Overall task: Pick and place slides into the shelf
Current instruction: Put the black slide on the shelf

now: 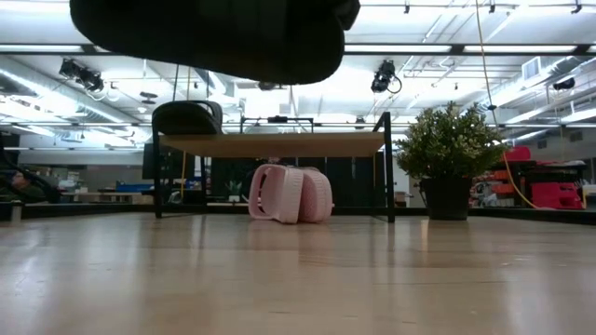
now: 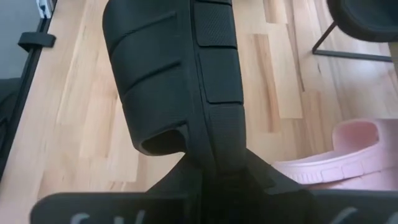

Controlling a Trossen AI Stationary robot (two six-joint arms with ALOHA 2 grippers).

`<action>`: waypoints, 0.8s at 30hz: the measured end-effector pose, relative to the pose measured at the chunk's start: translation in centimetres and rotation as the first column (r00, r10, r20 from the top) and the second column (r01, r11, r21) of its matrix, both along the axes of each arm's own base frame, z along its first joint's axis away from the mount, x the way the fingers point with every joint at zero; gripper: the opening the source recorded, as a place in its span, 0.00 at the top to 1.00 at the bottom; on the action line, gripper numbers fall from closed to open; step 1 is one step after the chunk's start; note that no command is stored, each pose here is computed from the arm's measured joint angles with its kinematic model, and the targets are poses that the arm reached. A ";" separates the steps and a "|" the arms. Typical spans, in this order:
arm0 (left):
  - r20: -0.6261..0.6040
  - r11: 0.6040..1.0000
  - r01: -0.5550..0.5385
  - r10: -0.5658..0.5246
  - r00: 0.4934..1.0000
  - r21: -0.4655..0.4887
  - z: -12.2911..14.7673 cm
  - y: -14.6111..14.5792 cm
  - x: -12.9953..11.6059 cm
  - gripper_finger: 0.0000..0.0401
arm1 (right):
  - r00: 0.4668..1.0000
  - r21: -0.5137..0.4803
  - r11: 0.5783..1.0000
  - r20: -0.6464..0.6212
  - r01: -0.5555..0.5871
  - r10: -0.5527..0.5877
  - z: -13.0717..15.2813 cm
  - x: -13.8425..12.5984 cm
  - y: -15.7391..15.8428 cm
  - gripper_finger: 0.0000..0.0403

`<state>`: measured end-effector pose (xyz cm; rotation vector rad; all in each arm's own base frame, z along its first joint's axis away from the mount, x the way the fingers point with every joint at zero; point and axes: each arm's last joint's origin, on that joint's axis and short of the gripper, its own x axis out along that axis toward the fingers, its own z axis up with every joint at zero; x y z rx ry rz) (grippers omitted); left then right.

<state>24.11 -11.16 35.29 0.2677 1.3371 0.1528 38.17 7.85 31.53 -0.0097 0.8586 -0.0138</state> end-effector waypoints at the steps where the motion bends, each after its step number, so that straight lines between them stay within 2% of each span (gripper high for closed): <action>1: 0.011 1.000 -0.002 0.002 1.000 -0.006 0.3 0.1 -0.3 0.68 | 1.000 -0.002 1.000 0.001 0.002 -0.002 0.0 0.0 0.0 0.87; 11: 0.143 0.995 -0.043 0.055 0.988 -0.085 3.4 1.7 -3.7 0.69 | 0.999 -0.058 0.997 0.013 0.047 -0.047 0.4 -0.2 -0.3 0.87; 16: 0.260 0.994 -0.086 0.102 0.960 -0.072 5.1 3.0 -5.9 0.70 | 0.996 -0.090 0.992 -0.006 0.093 -0.094 0.1 -0.2 -1.5 0.87; 20: 0.393 0.985 -0.169 0.170 0.904 -0.038 6.4 4.2 -7.6 0.72 | 0.985 -0.133 0.977 0.010 0.170 -0.170 0.3 -0.1 -2.9 0.87; 24: 0.549 0.962 -0.272 0.228 0.804 -0.002 7.5 5.0 -8.6 0.74 | 0.957 -0.142 0.947 0.069 0.289 -0.282 0.9 0.0 -4.6 0.87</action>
